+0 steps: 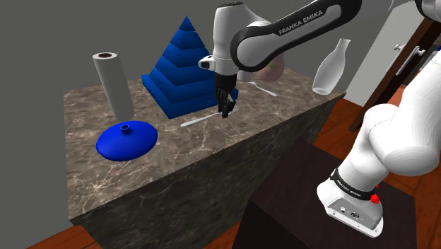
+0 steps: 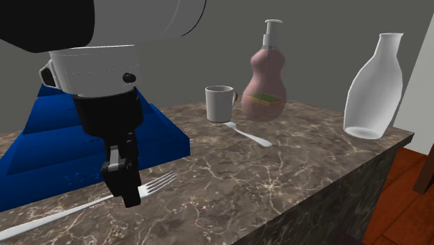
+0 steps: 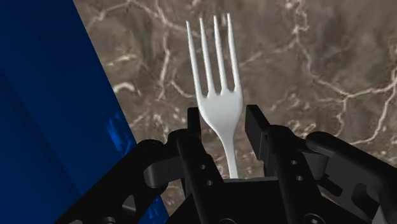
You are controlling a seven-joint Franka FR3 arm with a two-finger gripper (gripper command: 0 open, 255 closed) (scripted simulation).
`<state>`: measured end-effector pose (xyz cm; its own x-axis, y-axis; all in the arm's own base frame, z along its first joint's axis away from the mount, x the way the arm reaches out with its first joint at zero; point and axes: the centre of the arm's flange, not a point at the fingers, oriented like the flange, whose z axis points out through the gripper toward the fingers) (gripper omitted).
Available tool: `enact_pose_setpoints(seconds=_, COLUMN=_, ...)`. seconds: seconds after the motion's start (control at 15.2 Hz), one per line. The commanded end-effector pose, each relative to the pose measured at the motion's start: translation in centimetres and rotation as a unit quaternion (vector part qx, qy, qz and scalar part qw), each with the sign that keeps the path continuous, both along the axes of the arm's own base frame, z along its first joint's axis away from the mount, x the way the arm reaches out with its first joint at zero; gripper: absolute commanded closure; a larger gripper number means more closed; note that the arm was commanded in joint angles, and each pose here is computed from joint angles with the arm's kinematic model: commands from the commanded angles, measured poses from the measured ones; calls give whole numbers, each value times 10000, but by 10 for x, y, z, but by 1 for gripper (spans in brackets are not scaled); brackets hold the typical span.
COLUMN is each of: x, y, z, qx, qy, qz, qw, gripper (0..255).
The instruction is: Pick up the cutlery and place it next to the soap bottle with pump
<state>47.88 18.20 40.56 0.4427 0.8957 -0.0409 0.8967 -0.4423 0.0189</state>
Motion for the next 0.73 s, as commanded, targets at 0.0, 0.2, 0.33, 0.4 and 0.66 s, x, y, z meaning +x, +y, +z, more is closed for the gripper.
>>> enact_pose_setpoints(seconds=0.0, x=1, y=-1, z=7, qx=-6, qy=9, qz=-7, qw=10000, gripper=255)
enact_pose_setpoints(seconds=0.2, x=1, y=-1, z=23, qx=-6, qy=9, qz=-7, qw=10000, gripper=255)
enact_pose_setpoints(seconds=0.33, x=1, y=-1, z=33, qx=-6, qy=9, qz=-7, qw=10000, gripper=255)
enact_pose_setpoints(seconds=0.4, x=1, y=-1, z=38, qx=-6, qy=9, qz=-7, qw=10000, gripper=255)
enact_pose_setpoints(seconds=0.66, x=1, y=-1, z=60, qx=-6, qy=9, qz=-7, qw=10000, gripper=255)
